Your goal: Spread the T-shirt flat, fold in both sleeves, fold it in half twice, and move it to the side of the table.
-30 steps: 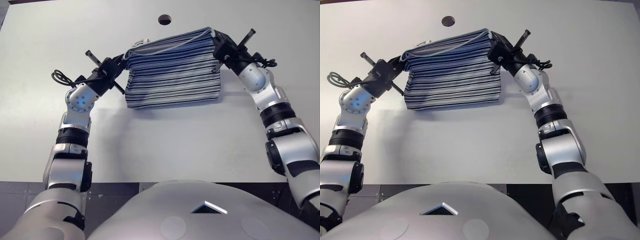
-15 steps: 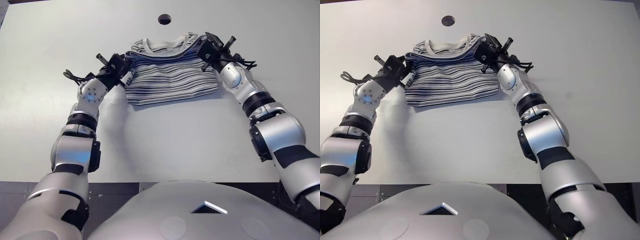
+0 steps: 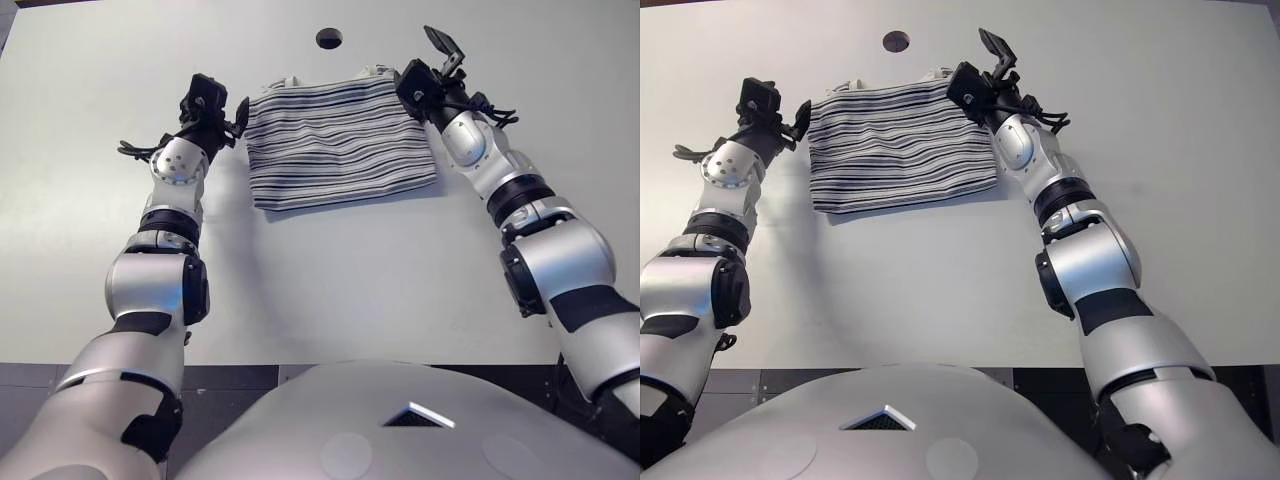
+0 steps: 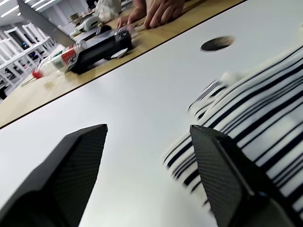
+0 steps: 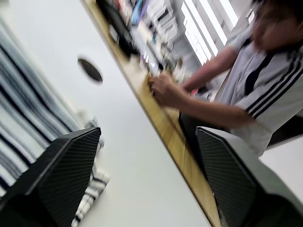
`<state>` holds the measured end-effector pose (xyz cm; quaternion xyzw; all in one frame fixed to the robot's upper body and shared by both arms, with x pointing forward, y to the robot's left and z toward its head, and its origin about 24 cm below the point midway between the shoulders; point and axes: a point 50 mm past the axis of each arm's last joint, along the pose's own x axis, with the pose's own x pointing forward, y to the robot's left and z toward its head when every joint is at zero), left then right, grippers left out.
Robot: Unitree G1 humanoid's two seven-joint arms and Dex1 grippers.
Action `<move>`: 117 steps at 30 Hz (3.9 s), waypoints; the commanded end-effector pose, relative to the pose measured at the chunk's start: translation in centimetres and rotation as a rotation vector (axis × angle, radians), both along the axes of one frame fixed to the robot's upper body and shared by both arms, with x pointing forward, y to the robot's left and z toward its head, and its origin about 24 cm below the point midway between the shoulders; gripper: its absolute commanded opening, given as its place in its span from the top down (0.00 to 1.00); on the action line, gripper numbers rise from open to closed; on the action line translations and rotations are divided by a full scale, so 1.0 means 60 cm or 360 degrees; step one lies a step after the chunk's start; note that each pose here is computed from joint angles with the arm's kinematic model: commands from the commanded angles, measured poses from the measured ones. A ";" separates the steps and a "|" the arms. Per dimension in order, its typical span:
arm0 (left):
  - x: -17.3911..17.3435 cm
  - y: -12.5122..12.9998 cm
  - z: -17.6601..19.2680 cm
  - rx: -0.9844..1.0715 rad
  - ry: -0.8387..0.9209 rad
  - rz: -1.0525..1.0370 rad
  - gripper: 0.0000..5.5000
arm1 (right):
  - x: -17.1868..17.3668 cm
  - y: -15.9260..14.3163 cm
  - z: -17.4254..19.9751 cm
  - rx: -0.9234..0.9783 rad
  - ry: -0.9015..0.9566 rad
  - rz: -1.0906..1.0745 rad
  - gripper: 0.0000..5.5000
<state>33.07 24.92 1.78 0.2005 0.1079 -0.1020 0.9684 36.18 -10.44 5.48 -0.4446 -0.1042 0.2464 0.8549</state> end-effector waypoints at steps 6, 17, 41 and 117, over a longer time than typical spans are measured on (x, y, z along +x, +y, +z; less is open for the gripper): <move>-0.063 0.082 0.006 -0.0162 -0.0354 0.0367 0.19 | -0.093 -0.094 -0.053 -0.0668 0.0098 0.0467 0.29; -0.135 0.044 0.109 -0.0495 -0.1109 0.0428 0.19 | -0.177 -0.064 -0.090 -0.0994 0.0200 0.0973 0.29; -0.154 0.057 0.119 -0.0479 -0.1051 0.0504 0.19 | -0.333 0.185 0.050 -0.0250 -0.0225 0.1522 0.29; -0.274 -0.035 0.005 0.1193 0.0027 -0.2102 0.42 | -0.265 -0.067 -0.052 -0.1019 0.0331 0.1367 0.23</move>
